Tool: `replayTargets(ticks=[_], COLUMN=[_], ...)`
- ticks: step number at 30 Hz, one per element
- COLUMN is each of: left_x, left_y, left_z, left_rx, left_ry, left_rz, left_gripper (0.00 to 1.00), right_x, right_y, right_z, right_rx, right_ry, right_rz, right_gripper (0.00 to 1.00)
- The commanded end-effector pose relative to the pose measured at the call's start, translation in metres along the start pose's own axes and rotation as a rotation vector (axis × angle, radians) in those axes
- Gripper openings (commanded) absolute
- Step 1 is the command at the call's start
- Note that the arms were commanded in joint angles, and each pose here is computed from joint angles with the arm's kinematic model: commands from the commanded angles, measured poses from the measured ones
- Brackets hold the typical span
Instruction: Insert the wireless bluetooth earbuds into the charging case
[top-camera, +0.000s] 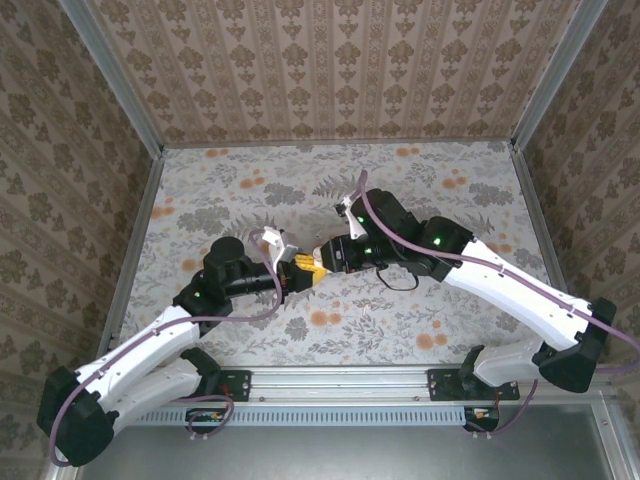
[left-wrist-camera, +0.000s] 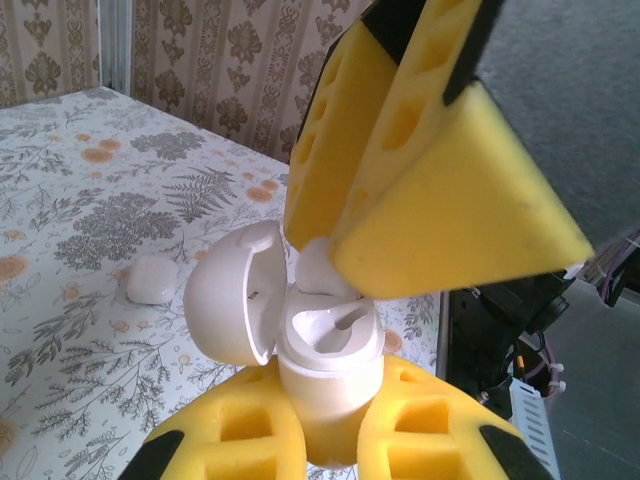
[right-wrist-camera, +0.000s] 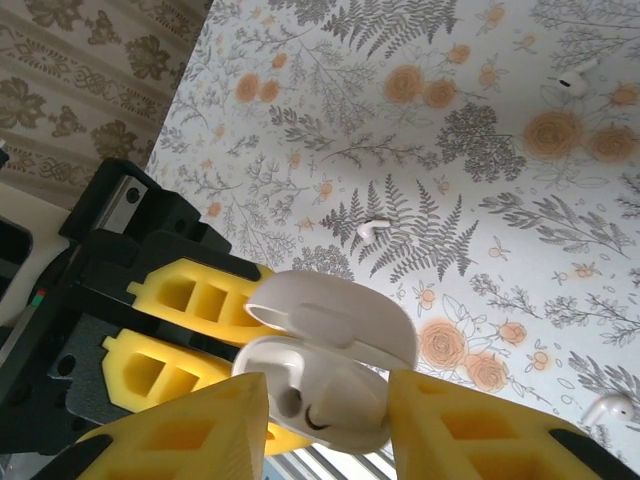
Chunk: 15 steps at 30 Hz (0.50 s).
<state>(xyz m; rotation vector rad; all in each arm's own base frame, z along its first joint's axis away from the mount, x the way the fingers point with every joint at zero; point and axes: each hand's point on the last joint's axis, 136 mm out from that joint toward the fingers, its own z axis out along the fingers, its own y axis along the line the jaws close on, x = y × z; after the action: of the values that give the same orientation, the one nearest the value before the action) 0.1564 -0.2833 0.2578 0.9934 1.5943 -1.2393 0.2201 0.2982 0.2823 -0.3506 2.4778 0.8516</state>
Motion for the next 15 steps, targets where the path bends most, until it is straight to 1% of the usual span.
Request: replayTargets(ticks=[1,7,10,12,15], left_x=[-0.0180,-0.0180,-0.0176,-0.0172,-0.0179], left_y=[-0.0087,-0.0108,-0.0114,-0.0106,-0.0112], left_z=[-0.0040,-0.0039,-0.0042,-0.0048,-0.0046], left_rx=[0.015,0.017,0.014,0.006,0.003], left_ry=[-0.061,-0.059,-0.058,-0.058,-0.061], left_rz=[0.076,0.080,0.083,0.087,0.099], left_gripper=[0.00,0.00,0.00,0.00,0.00], right_x=[-0.0068,-0.0025,-0.0026,-0.0051,-0.0054], right_y=[-0.0039,-0.0070,-0.0054,-0.0059,-0.0097], right_z=[-0.0188,-0.0156,-0.0193,-0.0238,-0.0252], right_rx=[0.021,0.026,0.015,0.007,-0.009], right_ry=[-0.044,-0.028,-0.038,-0.062,-0.081], right_rz=[0.041,0.053,0.057,0.061,0.081], right_gripper=[0.37,0.38,0.42,0.43,0.39])
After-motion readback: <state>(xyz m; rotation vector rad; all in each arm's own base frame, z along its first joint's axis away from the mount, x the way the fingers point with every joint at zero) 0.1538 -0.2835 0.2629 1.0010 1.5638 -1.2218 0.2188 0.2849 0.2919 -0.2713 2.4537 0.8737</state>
